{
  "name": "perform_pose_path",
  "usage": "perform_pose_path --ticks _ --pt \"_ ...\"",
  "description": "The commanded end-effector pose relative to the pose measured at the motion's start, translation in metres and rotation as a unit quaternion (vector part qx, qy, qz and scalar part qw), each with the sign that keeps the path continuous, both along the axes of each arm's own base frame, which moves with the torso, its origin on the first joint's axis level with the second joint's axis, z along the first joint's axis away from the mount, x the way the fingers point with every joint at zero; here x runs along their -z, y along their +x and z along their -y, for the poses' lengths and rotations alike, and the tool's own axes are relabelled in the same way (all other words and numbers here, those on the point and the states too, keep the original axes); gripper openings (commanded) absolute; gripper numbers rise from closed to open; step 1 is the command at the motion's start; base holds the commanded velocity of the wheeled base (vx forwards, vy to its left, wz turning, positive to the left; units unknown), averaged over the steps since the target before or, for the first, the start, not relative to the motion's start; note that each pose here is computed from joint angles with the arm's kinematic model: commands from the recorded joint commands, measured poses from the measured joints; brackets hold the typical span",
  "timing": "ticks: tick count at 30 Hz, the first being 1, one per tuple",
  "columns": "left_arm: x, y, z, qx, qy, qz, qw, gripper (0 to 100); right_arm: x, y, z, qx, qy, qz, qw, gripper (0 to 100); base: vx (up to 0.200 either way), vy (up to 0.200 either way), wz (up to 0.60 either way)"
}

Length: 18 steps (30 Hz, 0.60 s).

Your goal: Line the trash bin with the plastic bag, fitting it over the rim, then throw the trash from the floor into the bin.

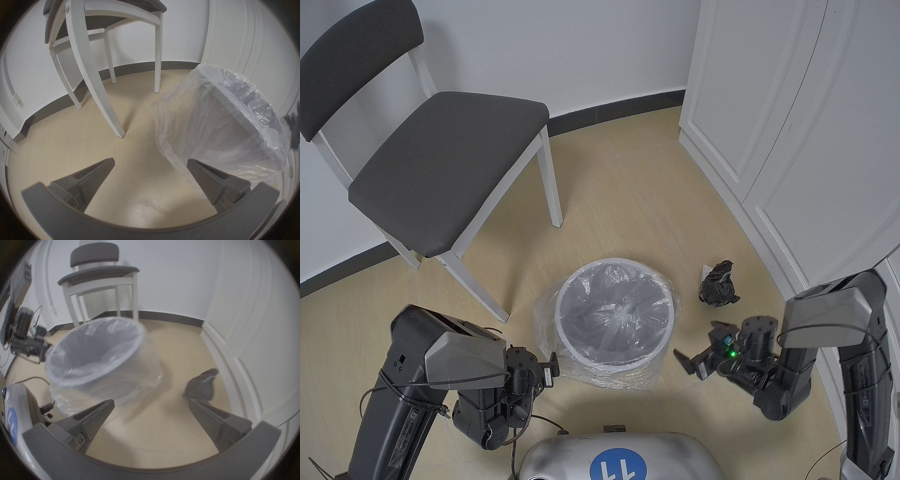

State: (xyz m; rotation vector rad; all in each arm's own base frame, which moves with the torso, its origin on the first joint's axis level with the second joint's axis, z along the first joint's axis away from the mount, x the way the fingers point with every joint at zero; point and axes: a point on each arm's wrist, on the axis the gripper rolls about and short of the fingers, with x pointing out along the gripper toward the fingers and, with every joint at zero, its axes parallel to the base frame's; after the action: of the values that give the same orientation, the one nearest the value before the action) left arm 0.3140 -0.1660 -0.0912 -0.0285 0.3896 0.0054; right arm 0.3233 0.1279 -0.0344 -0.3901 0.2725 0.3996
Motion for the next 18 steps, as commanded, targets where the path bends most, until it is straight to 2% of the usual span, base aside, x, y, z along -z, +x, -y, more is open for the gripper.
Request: perform_pose_path --ticks 1,5,12,15,18 --pt "0.000 0.000 0.000 -0.001 0.000 0.000 1.0000 100 0.055 -0.026 -0.027 -0.056 -0.029 -0.072 0.9954 100 0.000 0.000 0.00" --pt "0.001 0.000 0.000 0.000 0.000 0.000 1.0000 100 0.056 -0.024 -0.029 -0.056 -0.026 -0.069 0.9957 100 0.000 0.000 0.00" --pt "0.001 0.000 0.000 0.000 0.001 -0.001 1.0000 100 0.053 0.003 -0.037 -0.037 0.023 -0.033 0.9985 100 0.000 0.000 0.00" --pt "0.000 -0.001 0.000 0.000 0.001 0.000 1.0000 100 0.049 0.019 -0.030 -0.019 0.031 -0.017 0.9992 100 0.000 0.000 0.00" --pt "0.001 -0.001 0.001 0.000 0.001 -0.001 1.0000 100 0.048 0.031 -0.019 0.002 0.026 -0.034 0.9991 100 0.000 0.000 0.00"
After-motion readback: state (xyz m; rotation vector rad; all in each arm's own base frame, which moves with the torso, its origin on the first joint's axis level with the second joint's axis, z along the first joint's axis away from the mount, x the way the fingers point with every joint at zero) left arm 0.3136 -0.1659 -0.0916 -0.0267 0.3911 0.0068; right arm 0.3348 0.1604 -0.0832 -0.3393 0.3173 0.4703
